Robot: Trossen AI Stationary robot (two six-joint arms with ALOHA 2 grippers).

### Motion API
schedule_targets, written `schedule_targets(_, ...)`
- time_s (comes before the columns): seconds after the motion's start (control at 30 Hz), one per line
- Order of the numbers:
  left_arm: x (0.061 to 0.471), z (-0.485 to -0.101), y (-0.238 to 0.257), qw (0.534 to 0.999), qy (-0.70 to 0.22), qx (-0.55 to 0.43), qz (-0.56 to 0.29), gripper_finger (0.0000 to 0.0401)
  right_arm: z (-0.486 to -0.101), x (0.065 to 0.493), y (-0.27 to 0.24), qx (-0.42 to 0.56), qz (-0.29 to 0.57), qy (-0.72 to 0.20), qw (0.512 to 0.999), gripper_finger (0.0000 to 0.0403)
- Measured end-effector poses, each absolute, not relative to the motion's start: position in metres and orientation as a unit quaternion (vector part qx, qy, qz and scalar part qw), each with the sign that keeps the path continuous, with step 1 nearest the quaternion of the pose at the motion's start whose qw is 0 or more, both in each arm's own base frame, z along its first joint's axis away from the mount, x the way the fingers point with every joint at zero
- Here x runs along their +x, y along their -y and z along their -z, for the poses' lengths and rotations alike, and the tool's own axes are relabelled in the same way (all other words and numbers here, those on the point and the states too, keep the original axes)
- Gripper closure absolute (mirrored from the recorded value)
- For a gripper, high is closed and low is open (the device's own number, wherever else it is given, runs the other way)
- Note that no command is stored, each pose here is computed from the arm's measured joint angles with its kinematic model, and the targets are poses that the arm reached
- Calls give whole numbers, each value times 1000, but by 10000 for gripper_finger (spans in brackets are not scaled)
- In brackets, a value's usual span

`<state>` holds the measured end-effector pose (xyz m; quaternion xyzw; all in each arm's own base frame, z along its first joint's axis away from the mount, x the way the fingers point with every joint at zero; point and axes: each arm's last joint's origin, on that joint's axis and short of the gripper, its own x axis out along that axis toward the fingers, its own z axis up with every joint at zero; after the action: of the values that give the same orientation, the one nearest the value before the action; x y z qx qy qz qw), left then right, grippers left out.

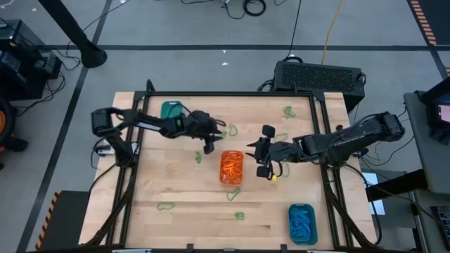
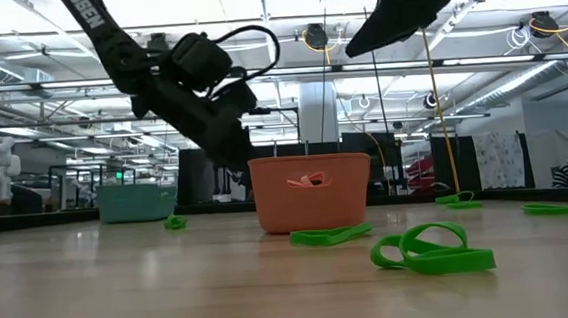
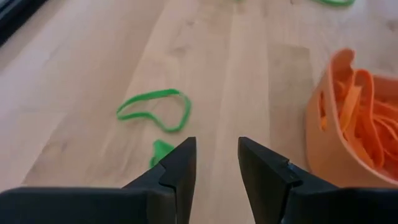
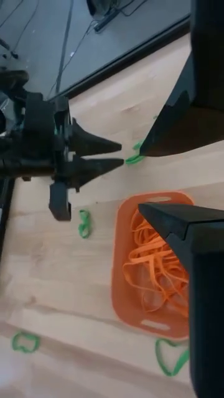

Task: Sort rubber bands into baskets
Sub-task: Put the green rubber band into the green bin

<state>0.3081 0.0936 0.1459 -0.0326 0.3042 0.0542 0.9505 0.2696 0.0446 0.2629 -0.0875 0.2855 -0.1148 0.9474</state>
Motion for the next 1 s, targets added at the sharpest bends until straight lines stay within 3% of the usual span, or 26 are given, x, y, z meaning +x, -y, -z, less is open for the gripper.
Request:
schedule_targets(0.27, 314, -128, -94, 944, -321, 29, -75, 276, -243, 283, -36, -94, 131, -322, 933, 280)
schedule_targets(0.77, 318, -97, -93, 932, -356, 34, -60, 279, -238, 288, -26, -88, 148, -325, 930, 280)
schedule_targets(0.87, 318, -97, -94, 931, -358, 36, -66, 301, -238, 288, -25, -88, 151, -324, 930, 280)
schedule_targets(1.0, 319, -99, -97, 925, -368, 39, -83, 373, -238, 289, -22, -81, 157, -324, 929, 280)
